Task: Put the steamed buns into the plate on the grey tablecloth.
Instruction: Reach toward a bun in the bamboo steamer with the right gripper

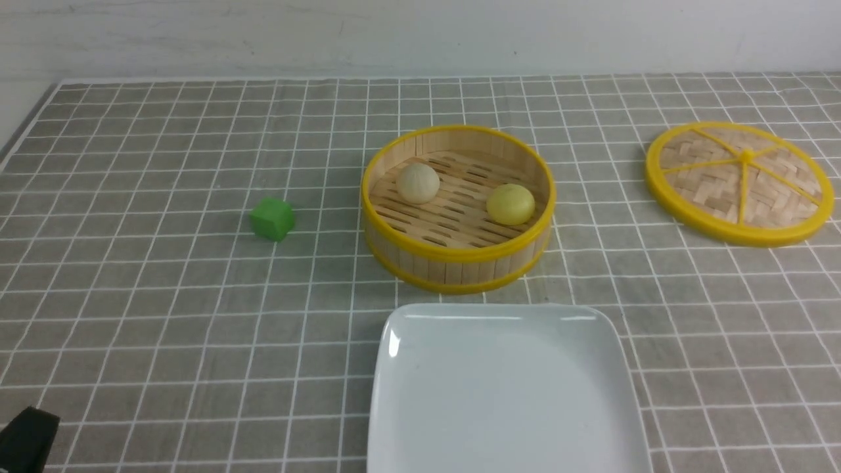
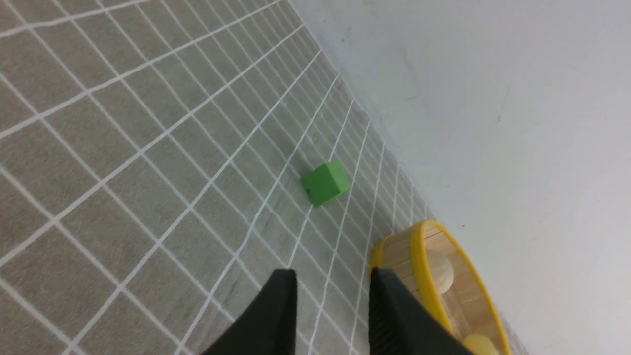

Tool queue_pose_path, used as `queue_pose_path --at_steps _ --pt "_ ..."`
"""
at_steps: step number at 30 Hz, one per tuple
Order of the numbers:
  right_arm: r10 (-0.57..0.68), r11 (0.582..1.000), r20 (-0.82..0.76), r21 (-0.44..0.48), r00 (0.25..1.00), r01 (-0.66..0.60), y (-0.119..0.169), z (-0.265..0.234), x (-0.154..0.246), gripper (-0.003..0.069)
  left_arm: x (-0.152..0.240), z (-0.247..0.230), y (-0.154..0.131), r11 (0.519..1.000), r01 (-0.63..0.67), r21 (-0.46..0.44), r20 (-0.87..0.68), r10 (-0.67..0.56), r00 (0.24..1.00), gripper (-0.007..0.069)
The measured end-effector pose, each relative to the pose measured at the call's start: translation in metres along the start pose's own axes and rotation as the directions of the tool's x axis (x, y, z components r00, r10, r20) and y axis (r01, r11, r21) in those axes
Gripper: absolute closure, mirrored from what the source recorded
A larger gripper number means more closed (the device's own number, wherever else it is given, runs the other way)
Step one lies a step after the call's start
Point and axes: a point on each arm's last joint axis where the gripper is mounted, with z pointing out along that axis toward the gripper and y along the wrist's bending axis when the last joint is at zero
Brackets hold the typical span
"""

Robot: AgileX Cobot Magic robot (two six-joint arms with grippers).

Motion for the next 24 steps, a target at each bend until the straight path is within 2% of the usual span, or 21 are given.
queue_pose_path --at_steps 3,6,7,8,10,13,16,21,23,24 --pt "-0.065 0.993 -0.128 -0.102 0.990 0.052 0.011 0.026 -0.018 0.0648 -0.002 0.000 -0.002 1.000 0.021 0.023 0.019 -0.022 1.000 0.0385" --pt "-0.119 0.972 -0.162 -0.218 0.980 0.082 0.024 0.044 -0.042 0.0641 -0.002 0.000 -0.002 0.999 0.039 0.025 0.017 -0.039 0.999 0.0400" --pt "-0.122 0.971 -0.163 -0.225 0.979 0.084 0.024 0.045 -0.044 0.0641 -0.002 0.000 -0.002 0.999 0.041 0.024 0.016 -0.041 0.999 0.0403" --pt "-0.145 0.958 -0.167 -0.268 0.975 0.096 0.031 0.052 -0.060 0.0637 0.000 0.000 -0.001 0.998 0.060 0.016 0.001 -0.060 0.998 0.0429" --pt "-0.166 0.948 -0.167 -0.300 0.972 0.110 0.037 0.060 -0.082 0.0630 0.003 0.000 0.001 0.997 0.069 -0.016 -0.037 -0.070 0.997 0.0477" --pt "-0.188 0.940 -0.161 -0.317 0.969 0.130 0.046 0.073 -0.120 0.0610 0.003 -0.004 -0.004 0.996 0.066 -0.052 -0.092 -0.071 0.993 0.0568" --pt "-0.221 0.933 -0.149 -0.320 0.964 0.164 0.056 0.081 -0.151 0.0584 -0.008 -0.011 -0.023 0.996 0.079 -0.030 -0.114 -0.082 0.990 0.0617" --pt "-0.333 0.911 -0.129 -0.298 0.934 0.284 0.090 0.095 -0.190 0.0526 -0.027 -0.028 -0.057 0.999 0.008 0.042 -0.128 -0.002 0.992 0.0624" --pt "-0.374 0.901 -0.125 -0.283 0.919 0.328 0.105 0.101 -0.199 0.0504 -0.030 -0.031 -0.064 0.999 -0.021 0.034 -0.156 0.027 0.987 0.0624" --pt "-0.410 0.892 -0.124 -0.263 0.904 0.369 0.121 0.109 -0.208 0.0475 -0.031 -0.031 -0.069 0.999 -0.051 -0.007 -0.219 0.048 0.975 0.0624"
